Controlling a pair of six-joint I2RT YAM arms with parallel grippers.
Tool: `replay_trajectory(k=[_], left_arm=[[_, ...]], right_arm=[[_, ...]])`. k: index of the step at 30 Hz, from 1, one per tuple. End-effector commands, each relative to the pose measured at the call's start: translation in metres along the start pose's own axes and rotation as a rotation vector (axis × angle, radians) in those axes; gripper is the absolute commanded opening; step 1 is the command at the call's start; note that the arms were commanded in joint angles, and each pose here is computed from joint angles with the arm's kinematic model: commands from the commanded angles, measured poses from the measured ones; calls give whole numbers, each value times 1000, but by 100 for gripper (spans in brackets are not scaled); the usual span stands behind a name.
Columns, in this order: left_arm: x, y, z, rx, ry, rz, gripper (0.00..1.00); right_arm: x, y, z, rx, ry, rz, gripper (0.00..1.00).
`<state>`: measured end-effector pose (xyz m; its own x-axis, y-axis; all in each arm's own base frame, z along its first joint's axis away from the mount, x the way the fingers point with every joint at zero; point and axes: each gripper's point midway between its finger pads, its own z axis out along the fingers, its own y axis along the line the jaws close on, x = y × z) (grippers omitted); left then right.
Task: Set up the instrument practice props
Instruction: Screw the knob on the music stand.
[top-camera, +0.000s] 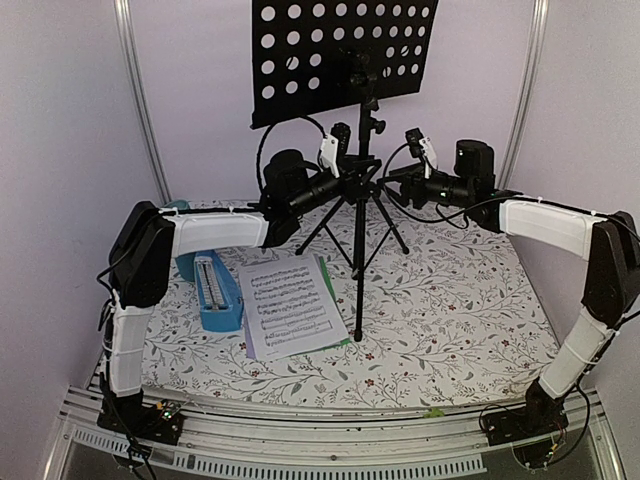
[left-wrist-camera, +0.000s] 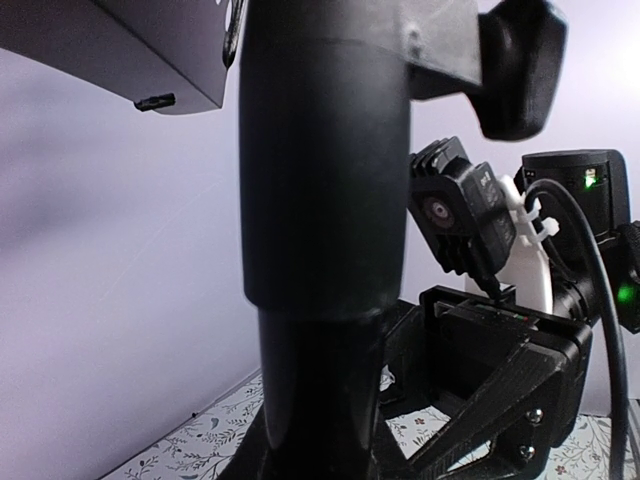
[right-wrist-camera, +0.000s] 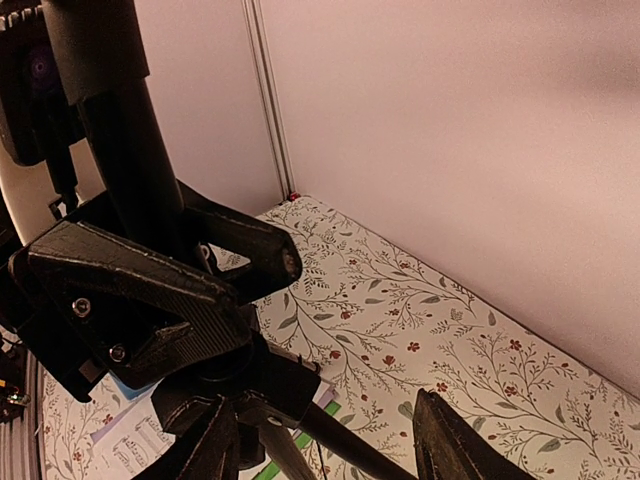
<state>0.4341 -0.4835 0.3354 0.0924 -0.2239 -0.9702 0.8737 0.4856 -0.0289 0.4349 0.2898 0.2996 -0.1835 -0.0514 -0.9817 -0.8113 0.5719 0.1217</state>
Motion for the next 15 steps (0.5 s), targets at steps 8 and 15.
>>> replay_trajectory(k=[8, 15], left_arm=[[16, -15, 0, 26, 80, -77, 0], [17, -15, 0, 26, 82, -77, 0]], right_arm=[[24, -8, 7, 22, 64, 25, 61], [33, -12, 10, 32, 84, 33, 61]])
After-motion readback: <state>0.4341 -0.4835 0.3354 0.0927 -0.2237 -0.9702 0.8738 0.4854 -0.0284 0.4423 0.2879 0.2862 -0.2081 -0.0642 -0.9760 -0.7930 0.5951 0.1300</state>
